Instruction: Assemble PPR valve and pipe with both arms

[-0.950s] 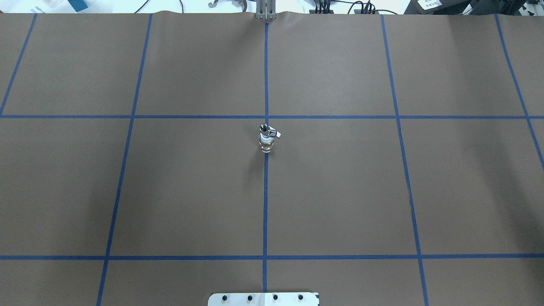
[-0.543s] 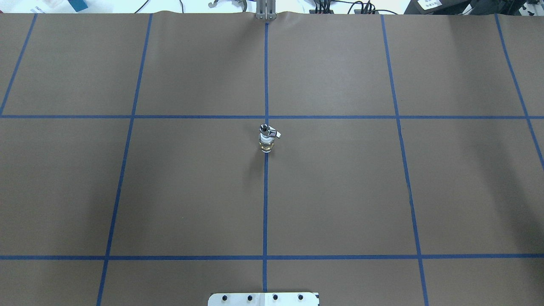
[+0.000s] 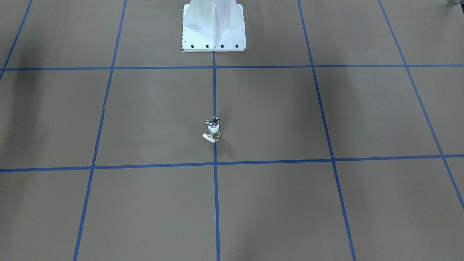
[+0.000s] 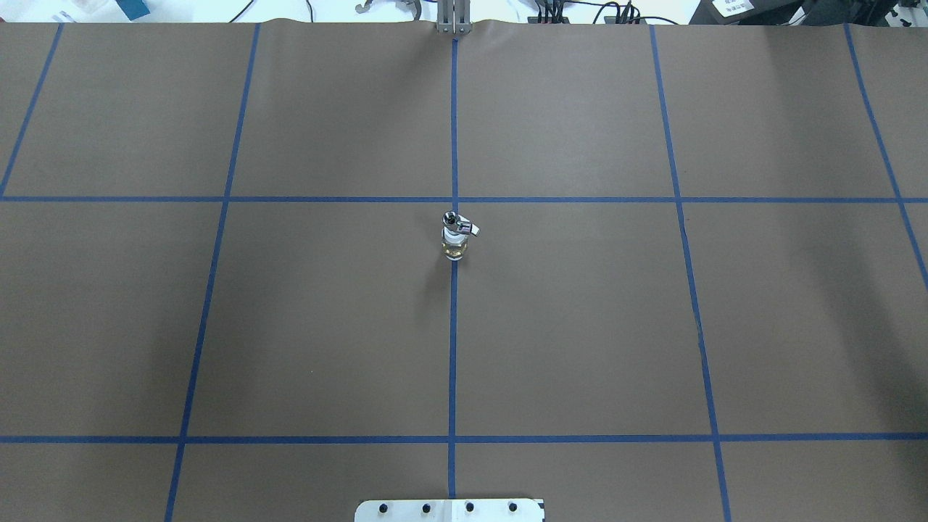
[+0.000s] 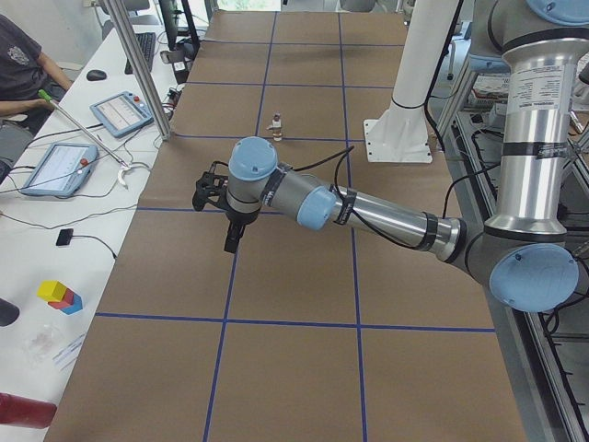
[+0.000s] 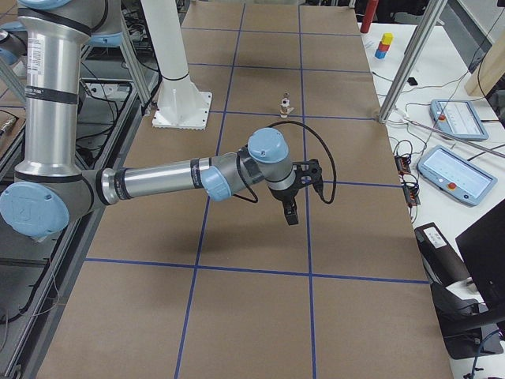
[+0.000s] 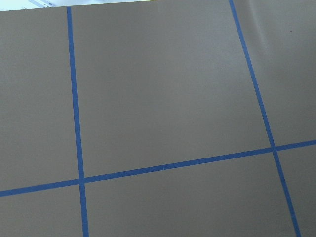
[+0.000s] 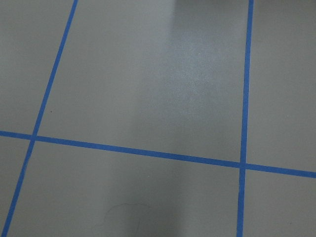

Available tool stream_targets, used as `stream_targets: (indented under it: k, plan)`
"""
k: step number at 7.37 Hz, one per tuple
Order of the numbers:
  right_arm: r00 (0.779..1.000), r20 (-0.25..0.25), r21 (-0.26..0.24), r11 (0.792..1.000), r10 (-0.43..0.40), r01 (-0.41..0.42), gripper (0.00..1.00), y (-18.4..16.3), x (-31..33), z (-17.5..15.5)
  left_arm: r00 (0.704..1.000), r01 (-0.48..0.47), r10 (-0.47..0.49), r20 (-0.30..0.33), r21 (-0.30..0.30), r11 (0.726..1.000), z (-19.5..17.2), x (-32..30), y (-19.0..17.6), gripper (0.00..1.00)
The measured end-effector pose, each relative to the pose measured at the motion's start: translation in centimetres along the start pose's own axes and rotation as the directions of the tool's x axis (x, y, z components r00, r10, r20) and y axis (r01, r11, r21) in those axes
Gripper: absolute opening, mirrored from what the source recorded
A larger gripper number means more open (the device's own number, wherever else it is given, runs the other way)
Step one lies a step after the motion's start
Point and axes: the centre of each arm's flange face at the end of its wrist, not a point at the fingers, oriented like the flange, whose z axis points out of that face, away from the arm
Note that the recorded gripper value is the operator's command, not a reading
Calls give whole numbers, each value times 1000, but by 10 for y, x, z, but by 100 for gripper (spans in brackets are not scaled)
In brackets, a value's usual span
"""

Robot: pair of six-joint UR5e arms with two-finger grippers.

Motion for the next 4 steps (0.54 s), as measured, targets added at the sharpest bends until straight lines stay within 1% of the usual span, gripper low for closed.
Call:
stream_targets:
  k: [4]
  plan:
    - [1000, -14, 2, 1000, 3, -3, 100, 1, 3, 0, 1000, -4, 4, -1, 2, 1000, -1, 1, 0, 100]
